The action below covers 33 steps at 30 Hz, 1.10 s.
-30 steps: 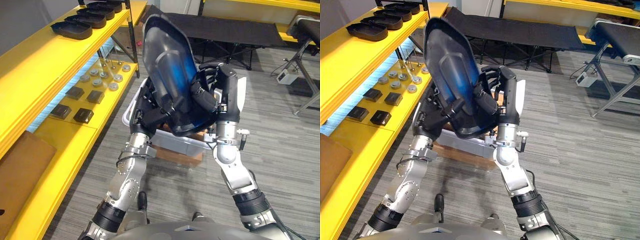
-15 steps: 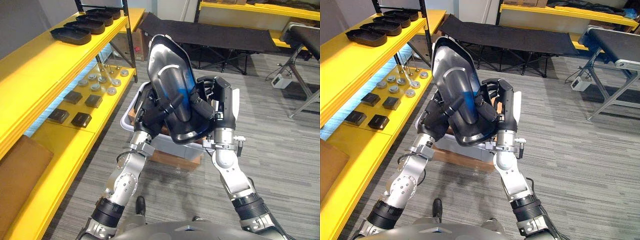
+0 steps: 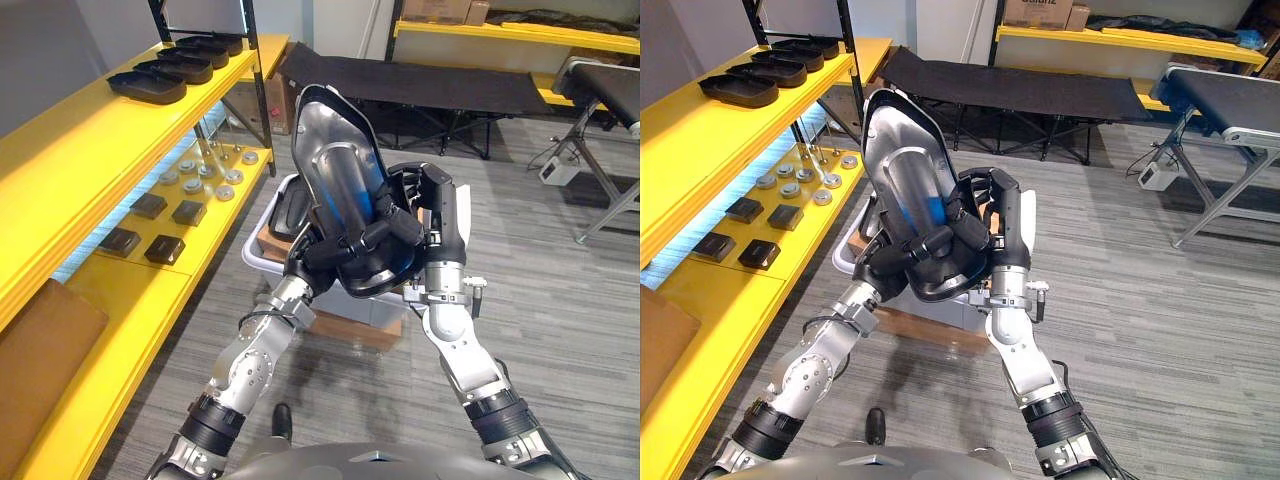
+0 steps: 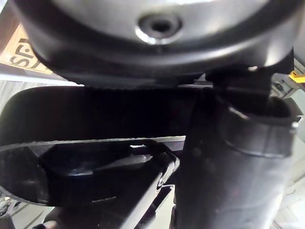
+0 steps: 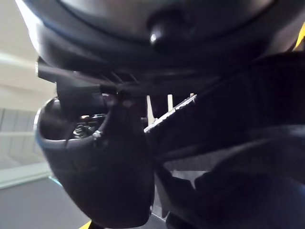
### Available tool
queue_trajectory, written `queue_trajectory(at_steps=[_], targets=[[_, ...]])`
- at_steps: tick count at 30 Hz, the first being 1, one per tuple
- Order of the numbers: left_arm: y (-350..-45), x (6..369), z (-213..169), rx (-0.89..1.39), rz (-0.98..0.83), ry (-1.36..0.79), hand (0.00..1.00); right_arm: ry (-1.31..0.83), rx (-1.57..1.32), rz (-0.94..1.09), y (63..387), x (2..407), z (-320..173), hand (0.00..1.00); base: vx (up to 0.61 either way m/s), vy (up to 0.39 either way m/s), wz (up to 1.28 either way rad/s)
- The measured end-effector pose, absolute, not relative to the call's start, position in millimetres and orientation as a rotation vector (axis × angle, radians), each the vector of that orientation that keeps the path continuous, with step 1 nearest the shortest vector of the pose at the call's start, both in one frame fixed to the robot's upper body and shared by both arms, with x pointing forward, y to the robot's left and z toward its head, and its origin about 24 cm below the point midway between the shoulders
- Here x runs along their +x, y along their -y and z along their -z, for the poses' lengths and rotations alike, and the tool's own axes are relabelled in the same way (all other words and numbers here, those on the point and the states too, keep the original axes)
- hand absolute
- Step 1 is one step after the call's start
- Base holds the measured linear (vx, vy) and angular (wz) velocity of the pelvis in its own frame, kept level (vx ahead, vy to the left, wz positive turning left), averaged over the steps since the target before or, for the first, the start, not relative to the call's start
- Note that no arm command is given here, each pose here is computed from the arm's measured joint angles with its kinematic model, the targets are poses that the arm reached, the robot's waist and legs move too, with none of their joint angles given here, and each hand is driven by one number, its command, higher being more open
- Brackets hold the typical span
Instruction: Walk over and take three plastic housings, then place them on the shelf
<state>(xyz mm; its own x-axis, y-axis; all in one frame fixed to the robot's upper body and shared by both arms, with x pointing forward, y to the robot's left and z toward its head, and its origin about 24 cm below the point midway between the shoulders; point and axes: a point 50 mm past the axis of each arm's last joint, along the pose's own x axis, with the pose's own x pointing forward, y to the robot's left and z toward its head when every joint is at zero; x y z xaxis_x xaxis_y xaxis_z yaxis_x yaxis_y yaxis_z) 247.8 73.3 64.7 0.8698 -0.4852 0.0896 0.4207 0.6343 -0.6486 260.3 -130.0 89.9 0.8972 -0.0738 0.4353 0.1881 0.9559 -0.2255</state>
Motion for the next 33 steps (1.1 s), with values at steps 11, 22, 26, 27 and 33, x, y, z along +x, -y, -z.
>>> queue_trajectory(at_steps=[11,22,26,27,33], targets=[[-85,248,-53,-0.754,0.291,-0.140,0.00,0.452,-0.186,0.058,111,256,-91,0.00,0.00,0.000,0.00],[-91,242,-48,-0.721,0.165,-0.104,0.00,0.396,-0.114,0.023,99,250,-82,1.00,0.00,0.000,0.02],[-92,242,-50,-0.709,0.153,-0.082,0.00,0.389,-0.076,0.000,95,240,-75,1.00,0.00,0.000,0.00],[-94,243,-52,-0.721,0.140,-0.056,0.00,0.376,-0.055,-0.021,91,235,-71,1.00,0.00,0.000,0.00],[-102,246,-63,-0.625,0.013,0.064,0.00,0.297,-0.037,-0.131,77,218,-55,1.00,0.00,0.000,0.00]])
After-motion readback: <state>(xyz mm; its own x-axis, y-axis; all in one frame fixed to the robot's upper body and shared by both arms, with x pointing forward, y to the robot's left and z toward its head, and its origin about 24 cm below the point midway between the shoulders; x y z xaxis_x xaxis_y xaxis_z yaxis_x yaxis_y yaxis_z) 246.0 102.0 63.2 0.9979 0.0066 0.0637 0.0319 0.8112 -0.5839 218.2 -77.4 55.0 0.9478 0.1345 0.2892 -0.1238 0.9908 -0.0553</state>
